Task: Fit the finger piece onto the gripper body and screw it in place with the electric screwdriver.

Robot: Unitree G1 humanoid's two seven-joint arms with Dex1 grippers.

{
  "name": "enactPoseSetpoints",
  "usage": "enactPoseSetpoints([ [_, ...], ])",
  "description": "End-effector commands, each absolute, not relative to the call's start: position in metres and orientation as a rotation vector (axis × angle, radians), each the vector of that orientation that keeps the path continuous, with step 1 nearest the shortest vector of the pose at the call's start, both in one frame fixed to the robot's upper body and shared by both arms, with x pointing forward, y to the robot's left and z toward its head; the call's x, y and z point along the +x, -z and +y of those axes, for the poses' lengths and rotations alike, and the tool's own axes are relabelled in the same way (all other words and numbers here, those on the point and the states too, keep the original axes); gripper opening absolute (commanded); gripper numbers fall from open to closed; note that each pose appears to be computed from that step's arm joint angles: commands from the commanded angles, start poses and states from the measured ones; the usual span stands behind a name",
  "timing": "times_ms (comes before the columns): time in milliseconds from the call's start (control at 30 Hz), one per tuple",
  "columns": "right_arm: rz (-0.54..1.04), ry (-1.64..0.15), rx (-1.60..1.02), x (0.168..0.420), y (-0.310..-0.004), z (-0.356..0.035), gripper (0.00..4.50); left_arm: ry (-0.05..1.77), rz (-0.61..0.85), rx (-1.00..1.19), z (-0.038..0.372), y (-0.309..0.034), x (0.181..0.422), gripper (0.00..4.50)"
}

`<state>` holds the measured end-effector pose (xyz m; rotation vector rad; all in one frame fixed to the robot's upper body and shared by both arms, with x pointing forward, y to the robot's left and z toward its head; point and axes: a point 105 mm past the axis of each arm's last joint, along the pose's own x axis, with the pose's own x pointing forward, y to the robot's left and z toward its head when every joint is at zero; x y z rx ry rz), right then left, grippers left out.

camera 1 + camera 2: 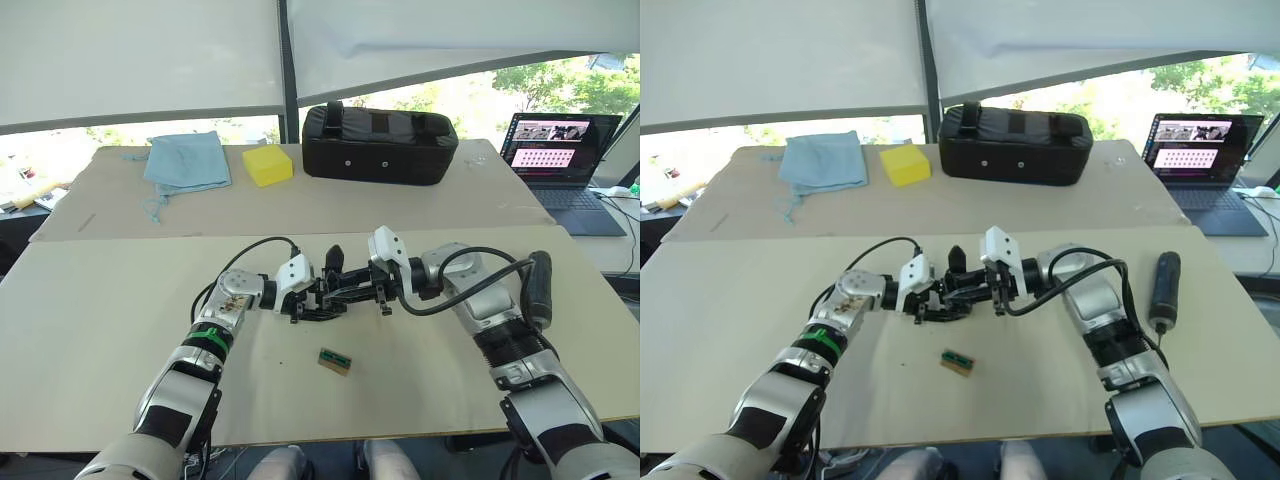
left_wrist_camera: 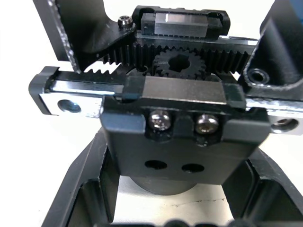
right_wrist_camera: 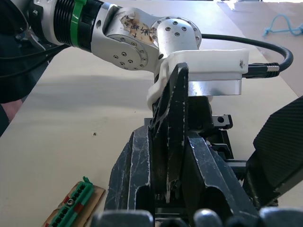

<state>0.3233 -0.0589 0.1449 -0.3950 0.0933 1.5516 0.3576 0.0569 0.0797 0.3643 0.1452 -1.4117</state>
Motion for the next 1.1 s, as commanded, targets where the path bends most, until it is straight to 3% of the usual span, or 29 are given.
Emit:
enactPoseSetpoints([
  [33,0.474,-1.462,-0.415,0.316,-0.068,-0.089,0.38,1.447,0.073,0.371,0.05,-0.098,0.358,2.32],
  [200,0.401,-1.432,-0.385,0.32,-0.076,-0.089,0.38,1.439,0.075,0.369,0.052,-0.098,0.359,2.32],
  [433,0.184,-1.495,-0.268,0.321,-0.13,-0.071,0.38,1.434,0.076,0.359,0.051,-0.098,0.36,2.32],
  [467,0.147,-1.511,-0.274,0.32,-0.139,-0.069,1.43,1.435,0.076,0.358,0.05,-0.097,0.36,2.32],
  [600,0.096,-1.525,-0.341,0.318,-0.163,-0.072,2.78,1.439,0.077,0.356,0.048,-0.097,0.36,2.32],
  [967,0.16,-1.339,-0.473,0.318,-0.186,-0.123,2.79,1.422,0.106,0.364,0.049,-0.09,0.363,2.32],
  [1000,0.187,-1.314,-0.476,0.316,-0.188,-0.13,2.79,1.415,0.115,0.365,0.051,-0.089,0.363,3.36],
  [1100,0.303,-1.175,-0.443,0.307,-0.2,-0.159,3.56,1.412,0.129,0.384,0.063,-0.089,0.364,4.5],
])
